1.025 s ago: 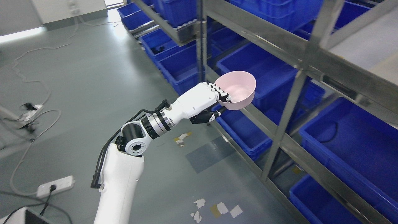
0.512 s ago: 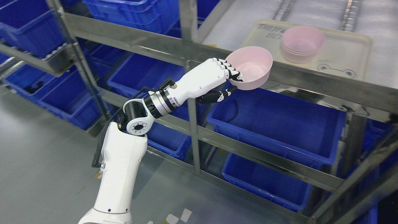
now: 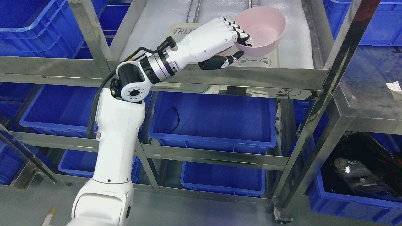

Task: Stack pink IKEA bowl on shelf middle layer
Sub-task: 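Move the pink bowl over the other pink bowl on the white tray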

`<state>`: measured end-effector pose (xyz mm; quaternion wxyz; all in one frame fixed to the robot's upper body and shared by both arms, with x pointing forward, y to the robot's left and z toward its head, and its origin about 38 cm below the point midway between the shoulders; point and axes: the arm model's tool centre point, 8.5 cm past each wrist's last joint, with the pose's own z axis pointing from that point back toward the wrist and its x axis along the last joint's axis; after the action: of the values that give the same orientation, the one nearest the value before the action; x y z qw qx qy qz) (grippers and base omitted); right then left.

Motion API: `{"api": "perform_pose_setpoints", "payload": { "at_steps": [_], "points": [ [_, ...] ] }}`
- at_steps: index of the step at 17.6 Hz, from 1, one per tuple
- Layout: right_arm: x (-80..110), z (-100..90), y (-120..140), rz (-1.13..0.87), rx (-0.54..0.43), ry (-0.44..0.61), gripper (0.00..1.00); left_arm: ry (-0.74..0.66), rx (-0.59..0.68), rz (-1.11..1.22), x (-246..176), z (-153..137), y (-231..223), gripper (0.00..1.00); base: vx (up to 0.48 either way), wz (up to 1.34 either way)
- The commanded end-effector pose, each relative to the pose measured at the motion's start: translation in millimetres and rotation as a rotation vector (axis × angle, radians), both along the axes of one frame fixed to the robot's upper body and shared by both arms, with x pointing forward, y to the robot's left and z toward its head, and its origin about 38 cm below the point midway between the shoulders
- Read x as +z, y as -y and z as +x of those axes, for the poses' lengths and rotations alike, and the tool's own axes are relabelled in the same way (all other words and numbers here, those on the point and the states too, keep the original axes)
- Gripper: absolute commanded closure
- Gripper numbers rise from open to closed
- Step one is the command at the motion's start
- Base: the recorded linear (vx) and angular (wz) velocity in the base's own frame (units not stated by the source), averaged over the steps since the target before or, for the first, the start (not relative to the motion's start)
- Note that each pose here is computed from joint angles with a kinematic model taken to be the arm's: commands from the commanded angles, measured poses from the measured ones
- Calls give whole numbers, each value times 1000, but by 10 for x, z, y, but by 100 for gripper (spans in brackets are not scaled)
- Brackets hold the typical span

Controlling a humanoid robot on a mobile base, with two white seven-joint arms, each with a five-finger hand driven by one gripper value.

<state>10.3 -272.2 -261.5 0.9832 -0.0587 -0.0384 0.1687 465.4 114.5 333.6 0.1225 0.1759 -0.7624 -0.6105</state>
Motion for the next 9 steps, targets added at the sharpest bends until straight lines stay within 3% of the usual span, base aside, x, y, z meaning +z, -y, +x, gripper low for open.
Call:
{"api": "perform_pose_setpoints", "payload": {
  "at_steps": [1, 4, 9],
  "points": [
    [7, -40, 101, -14, 0, 1, 0, -50, 260, 110, 189, 319, -957, 98, 58, -172],
    [7, -40, 101, -14, 0, 1, 0, -70, 348, 187, 190, 287, -1397, 98, 20, -64],
    [7, -40, 101, -14, 0, 1, 0, -101, 389, 174, 184, 320, -1560, 98, -8, 54]
  ]
}}
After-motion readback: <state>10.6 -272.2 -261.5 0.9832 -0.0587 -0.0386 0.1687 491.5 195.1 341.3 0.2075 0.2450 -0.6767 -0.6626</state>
